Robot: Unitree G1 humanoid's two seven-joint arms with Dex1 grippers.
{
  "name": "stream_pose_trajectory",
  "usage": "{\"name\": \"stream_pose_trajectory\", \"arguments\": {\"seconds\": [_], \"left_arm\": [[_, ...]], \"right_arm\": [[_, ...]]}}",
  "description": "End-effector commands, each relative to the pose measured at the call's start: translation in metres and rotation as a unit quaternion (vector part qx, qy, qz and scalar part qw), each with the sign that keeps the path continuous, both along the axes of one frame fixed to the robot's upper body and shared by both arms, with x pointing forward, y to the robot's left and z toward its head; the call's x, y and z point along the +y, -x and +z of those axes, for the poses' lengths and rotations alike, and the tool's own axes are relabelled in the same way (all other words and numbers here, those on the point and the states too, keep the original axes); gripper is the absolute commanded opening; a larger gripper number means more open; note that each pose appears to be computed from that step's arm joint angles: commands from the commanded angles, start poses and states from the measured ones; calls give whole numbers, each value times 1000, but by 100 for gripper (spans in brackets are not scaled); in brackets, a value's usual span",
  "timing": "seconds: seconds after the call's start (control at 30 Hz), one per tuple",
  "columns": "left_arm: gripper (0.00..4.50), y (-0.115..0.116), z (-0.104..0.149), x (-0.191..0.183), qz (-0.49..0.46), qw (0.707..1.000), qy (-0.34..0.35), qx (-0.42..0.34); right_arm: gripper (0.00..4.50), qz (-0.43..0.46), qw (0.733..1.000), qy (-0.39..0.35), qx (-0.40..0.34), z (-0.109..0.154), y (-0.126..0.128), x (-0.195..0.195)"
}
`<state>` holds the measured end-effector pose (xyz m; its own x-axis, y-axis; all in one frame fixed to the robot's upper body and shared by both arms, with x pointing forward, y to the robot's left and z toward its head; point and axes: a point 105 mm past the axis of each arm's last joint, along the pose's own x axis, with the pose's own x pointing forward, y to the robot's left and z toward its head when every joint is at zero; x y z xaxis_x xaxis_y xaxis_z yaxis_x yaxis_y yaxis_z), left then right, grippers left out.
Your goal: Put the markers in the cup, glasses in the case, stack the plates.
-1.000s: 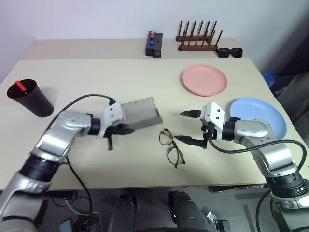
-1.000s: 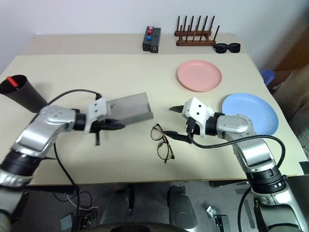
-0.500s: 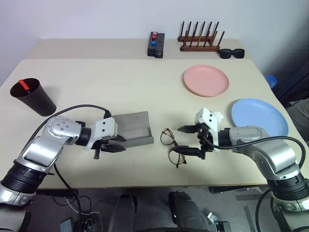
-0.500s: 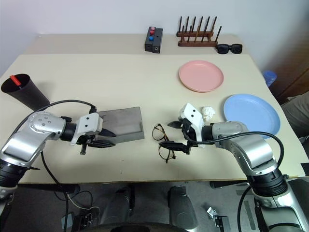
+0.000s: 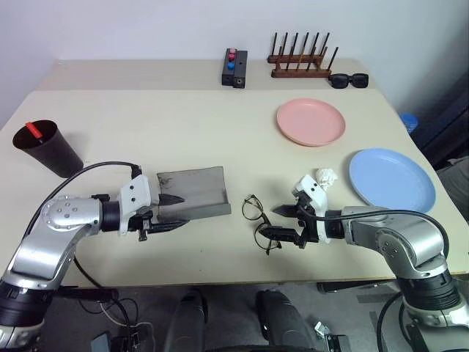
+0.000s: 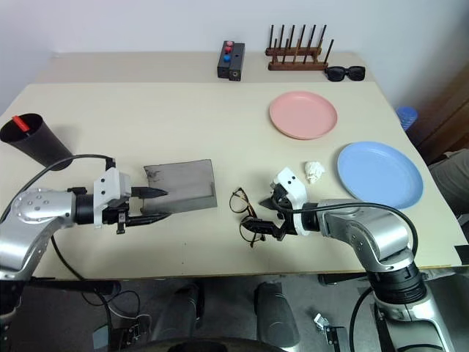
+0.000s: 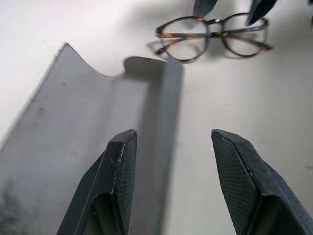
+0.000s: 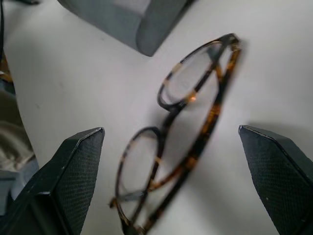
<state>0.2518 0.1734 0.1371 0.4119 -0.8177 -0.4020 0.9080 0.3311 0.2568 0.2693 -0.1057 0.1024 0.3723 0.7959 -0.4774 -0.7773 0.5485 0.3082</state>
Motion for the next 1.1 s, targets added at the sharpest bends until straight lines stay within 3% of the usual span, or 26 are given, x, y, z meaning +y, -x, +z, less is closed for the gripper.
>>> {"name": "stream_pose_trajectory", "arguments": {"seconds": [0.03, 0.4, 0.5, 0.73, 0.97, 1.1], "left_arm": [[244, 10, 8, -1, 3, 1000, -6, -22], [244, 21, -2, -7, 12, 1000, -10, -13], [249, 23, -4, -8, 9, 1000, -7, -8], [249, 26, -7, -10, 1, 1000, -3, 1], [249, 30, -19, -10, -2, 1000, -6, 12], [249, 24, -19, 4, 43, 999, 10, 0]], "right_arm": [[450, -20, 1000, -23, 6, 8, -6, 1], [450, -32, 999, -25, 26, 8, -11, 0], [365, -38, 999, -23, 30, 7, -12, -1], [4, -42, 998, -23, 32, 8, -13, 0], [4, -40, 999, -18, 14, 15, -15, 1], [4, -17, 999, -11, -46, 37, -21, 7]]}}
